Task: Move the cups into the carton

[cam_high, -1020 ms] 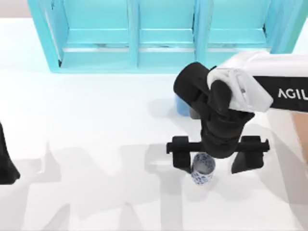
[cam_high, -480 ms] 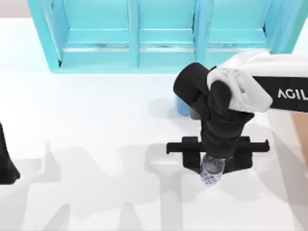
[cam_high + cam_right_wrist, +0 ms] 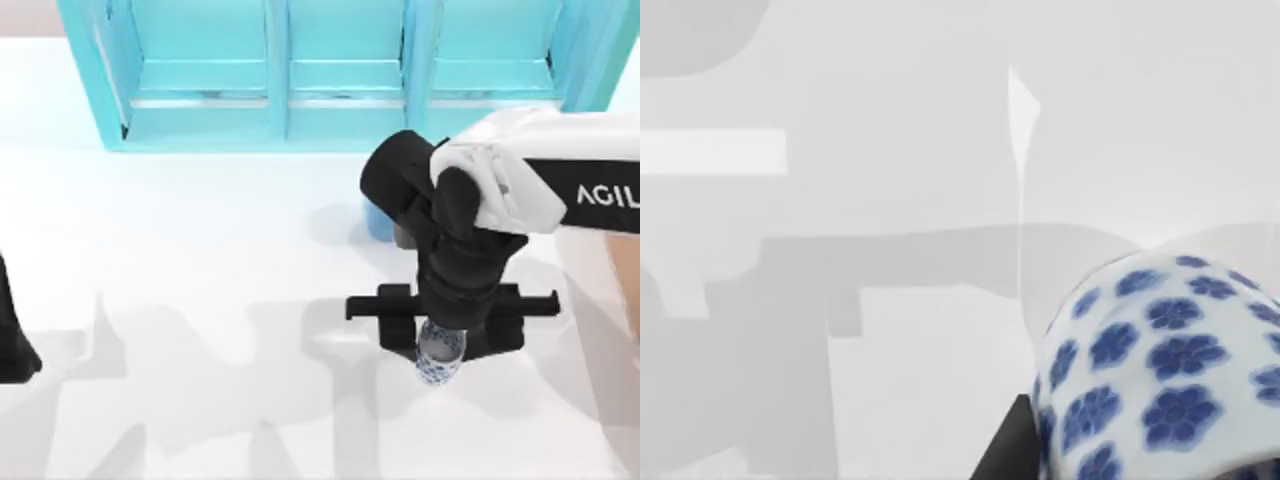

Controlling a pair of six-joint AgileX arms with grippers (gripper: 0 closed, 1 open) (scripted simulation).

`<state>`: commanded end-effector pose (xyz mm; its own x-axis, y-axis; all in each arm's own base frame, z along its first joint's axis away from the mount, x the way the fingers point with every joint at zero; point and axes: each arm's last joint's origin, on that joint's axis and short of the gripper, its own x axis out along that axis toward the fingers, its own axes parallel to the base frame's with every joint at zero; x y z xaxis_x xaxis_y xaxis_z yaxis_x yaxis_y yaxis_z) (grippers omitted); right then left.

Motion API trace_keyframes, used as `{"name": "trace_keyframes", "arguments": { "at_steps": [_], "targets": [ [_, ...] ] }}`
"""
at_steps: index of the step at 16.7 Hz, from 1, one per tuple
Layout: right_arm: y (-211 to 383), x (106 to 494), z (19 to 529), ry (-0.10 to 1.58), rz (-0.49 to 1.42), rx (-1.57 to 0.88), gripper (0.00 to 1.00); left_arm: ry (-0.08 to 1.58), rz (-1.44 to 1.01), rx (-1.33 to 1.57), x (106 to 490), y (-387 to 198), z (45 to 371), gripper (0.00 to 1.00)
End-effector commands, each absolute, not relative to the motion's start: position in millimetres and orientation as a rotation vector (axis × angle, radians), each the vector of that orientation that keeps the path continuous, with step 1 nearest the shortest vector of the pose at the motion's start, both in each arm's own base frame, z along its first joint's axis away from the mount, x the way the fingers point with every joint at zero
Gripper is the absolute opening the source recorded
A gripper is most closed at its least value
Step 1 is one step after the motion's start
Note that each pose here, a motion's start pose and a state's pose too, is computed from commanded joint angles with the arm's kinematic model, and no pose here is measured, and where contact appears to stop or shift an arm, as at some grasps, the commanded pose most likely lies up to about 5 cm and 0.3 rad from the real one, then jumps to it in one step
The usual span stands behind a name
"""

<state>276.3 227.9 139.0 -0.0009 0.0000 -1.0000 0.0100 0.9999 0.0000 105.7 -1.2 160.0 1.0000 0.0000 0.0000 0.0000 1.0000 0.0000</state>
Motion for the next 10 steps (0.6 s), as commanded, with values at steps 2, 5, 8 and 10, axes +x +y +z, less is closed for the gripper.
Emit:
{"name": "trace_keyframes", "arguments": {
  "at_steps": [2,5,8,10],
  "targets": [
    [227,277,140,1.572,-0.008,0.010,0.00,0.000,0.000,0.000,106,-1,160,1.00],
    [210,281,160,1.571,-0.006,0.008,0.00,0.000,0.000,0.000,106,-1,160,1.00],
    [176,283,194,1.571,-0.007,0.009,0.00,0.000,0.000,0.000,106,-1,160,1.00],
    [153,281,216,1.571,-0.007,0.008,0.00,0.000,0.000,0.000,106,-1,160,1.00]
  ]
}}
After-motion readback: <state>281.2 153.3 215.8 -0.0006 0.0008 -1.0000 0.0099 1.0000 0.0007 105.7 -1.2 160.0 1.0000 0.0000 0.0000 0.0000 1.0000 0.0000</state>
